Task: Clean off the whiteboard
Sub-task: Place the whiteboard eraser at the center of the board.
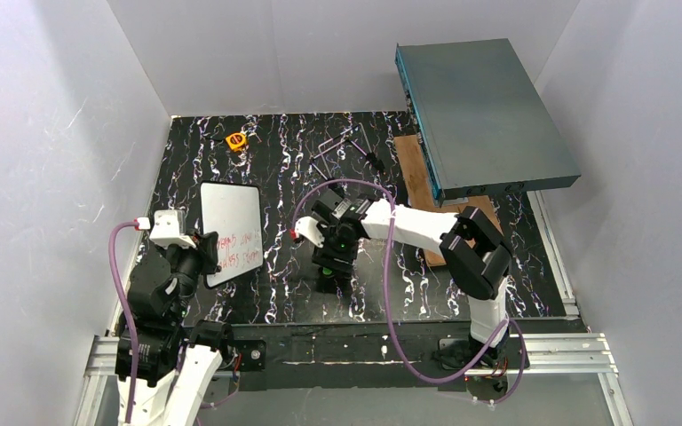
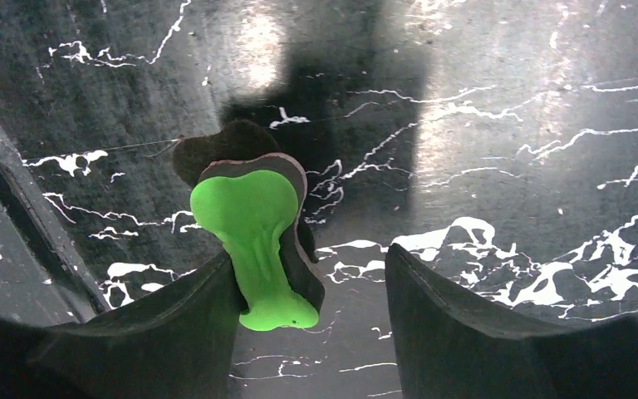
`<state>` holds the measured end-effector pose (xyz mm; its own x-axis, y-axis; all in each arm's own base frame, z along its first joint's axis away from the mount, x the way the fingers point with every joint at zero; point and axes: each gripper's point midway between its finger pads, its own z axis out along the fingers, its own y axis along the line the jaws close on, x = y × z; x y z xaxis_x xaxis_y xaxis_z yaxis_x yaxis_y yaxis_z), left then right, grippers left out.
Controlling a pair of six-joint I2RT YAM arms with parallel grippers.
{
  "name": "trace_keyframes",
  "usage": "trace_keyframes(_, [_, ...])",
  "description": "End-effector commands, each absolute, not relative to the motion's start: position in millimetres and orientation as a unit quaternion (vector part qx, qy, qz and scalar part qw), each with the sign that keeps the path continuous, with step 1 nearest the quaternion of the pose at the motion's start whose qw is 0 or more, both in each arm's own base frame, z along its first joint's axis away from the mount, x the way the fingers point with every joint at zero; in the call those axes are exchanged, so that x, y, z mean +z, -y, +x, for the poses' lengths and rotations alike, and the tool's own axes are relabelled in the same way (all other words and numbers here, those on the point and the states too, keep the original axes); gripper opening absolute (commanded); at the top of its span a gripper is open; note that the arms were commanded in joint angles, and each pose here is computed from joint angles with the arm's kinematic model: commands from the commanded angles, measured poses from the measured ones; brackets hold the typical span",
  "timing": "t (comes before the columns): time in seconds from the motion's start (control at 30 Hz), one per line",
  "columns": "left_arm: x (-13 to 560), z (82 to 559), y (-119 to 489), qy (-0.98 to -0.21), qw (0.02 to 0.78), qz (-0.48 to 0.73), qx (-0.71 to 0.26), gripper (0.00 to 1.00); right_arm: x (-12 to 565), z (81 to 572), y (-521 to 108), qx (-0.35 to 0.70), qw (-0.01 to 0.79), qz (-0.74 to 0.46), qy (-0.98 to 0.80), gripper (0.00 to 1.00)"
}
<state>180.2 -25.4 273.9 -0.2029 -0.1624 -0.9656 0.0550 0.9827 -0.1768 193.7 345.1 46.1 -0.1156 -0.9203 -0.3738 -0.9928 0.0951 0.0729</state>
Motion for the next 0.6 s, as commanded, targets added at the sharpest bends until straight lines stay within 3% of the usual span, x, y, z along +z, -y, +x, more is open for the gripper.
trace_keyframes(0.0, [317.3, 179.7, 36.1, -0.722, 0.679, -0.036, -0.132, 0.0, 59.3, 194.5, -354.0, 0.181, 0.122, -0.656, -0.723, 0.63])
trace_keyframes(0.1, [305.5, 181.2, 41.2, -0.731, 0.666, -0.035, -0.144, 0.0, 61.8, 193.1, -355.2, 0.194, 0.119, -0.649, -0.726, 0.62])
trace_keyframes(0.27, [290.0, 178.5, 42.2, -0.745, 0.65, -0.035, -0.145, 0.0, 85.8, 202.5, -358.8, 0.25, 0.126, -0.619, -0.734, 0.71])
trace_keyframes(0.4, [292.2, 179.5, 51.1, -0.741, 0.648, -0.034, -0.172, 0.0, 64.1, 244.1, -348.2, 0.12, 0.176, -0.618, -0.757, 0.74])
trace_keyframes(0.5, [300.6, 181.3, 54.2, -0.736, 0.652, -0.034, -0.182, 0.0, 95.8, 218.5, -364.1, 0.3, 0.119, -0.566, -0.758, 0.73])
trace_keyframes(0.57, [304.4, 181.8, 55.9, -0.735, 0.652, -0.033, -0.187, 0.0, 89.2, 226.0, -365.8, 0.264, 0.14, -0.583, -0.756, 0.72])
